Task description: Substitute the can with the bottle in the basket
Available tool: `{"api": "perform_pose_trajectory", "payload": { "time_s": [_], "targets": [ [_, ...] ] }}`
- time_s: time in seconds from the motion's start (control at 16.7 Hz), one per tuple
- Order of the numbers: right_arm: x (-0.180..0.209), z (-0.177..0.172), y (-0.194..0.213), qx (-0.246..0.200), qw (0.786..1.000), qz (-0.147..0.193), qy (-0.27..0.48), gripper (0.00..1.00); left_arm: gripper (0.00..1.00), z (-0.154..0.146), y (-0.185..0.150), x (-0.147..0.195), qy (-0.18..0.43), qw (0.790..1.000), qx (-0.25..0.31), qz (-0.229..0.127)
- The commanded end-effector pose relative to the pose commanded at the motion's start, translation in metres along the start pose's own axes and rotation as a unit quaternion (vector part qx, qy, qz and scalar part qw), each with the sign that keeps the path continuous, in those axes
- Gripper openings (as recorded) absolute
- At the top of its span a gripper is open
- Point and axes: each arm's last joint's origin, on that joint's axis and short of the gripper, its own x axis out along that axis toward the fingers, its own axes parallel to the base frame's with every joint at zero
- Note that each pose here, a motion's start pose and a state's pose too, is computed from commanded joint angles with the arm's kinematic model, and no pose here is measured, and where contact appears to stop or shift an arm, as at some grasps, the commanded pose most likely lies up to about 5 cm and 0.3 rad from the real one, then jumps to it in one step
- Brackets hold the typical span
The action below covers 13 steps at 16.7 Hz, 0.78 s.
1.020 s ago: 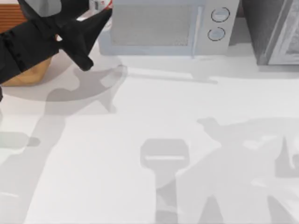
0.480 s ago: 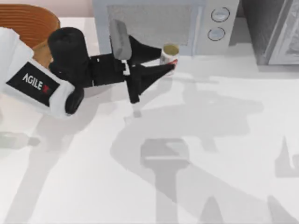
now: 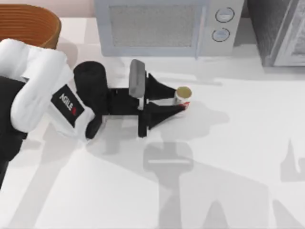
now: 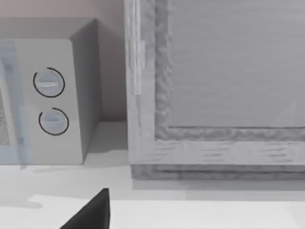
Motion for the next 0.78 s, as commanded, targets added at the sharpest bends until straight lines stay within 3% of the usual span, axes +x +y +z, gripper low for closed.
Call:
{"api": "perform_pose_trajectory", "payload": {
  "time_s": [0.3,0.78],
  "targets": [
    [0.0000,0.0000,0.0000,0.000,1.000,0.000,0.000,1.00,0.00,0.0000,0.0000,0.0000,0.000,1.000,0.000,0.000],
    [0.0000,0.0000,0.0000,0.000,1.000,0.000,0.000,1.00,0.60,0.0000,0.0000,0.0000,0.000,1.000,0.000,0.000]
  ]
}}
